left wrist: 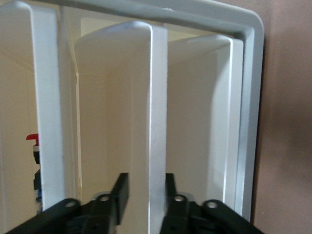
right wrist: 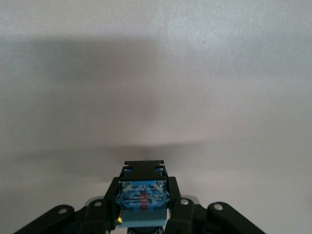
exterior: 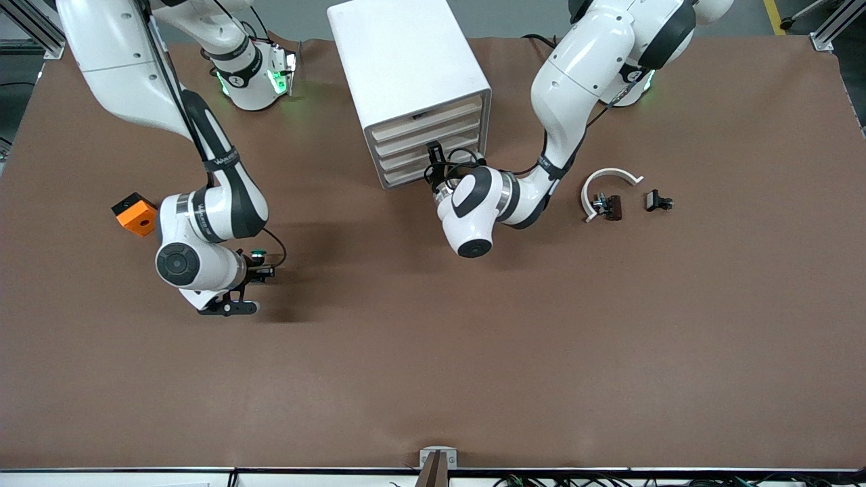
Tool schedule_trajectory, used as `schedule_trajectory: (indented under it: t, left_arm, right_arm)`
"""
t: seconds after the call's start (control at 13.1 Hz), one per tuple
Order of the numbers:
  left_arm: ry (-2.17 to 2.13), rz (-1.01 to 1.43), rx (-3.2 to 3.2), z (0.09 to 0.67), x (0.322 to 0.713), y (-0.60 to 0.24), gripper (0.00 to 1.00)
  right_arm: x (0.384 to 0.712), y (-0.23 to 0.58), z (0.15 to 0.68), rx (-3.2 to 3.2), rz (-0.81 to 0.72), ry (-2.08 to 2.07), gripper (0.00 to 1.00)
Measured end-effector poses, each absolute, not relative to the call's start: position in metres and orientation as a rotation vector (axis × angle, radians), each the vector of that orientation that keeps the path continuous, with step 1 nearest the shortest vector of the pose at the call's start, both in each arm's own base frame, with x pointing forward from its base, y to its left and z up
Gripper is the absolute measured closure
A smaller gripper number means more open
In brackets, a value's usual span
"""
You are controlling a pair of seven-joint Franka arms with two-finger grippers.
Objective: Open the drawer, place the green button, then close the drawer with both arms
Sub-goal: 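Carry the held button over the open drawer with the right gripper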
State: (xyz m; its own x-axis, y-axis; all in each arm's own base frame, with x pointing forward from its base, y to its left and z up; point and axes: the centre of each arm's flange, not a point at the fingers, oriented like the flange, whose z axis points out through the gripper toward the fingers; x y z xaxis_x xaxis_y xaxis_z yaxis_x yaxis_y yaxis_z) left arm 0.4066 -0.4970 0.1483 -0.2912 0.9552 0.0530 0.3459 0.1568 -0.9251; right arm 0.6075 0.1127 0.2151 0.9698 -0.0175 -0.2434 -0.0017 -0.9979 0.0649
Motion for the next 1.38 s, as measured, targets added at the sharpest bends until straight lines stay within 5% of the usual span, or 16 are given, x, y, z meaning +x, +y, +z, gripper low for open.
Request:
schedule_trajectory:
  t: [0.15,0.54,1.15,1.38]
  left_arm:
    - [-1.744,1.128,-1.246,0.143,0.402,-0.499,0.90]
    - [-1.768,1.127,-1.239,0.142,0.414,-0.491,0.90]
    - [-1.965,1.169,-1.191,0.160,0.510,-0.422,0.90]
    - [-2.058,1.196,-1.209,0.163,0.538,-0.404,0.81]
  right_arm:
    - [0.600,0.135,0.236,3.032,-0.397,-0.067,0.59]
    - [0.574,0.196,0.283,2.964,-0.416,-0.234,0.59]
    - [0.471,0.384,0.364,2.883,-0.357,-0.792,0.59]
    - [0.445,0.433,0.387,2.858,-0.365,-1.021,0.59]
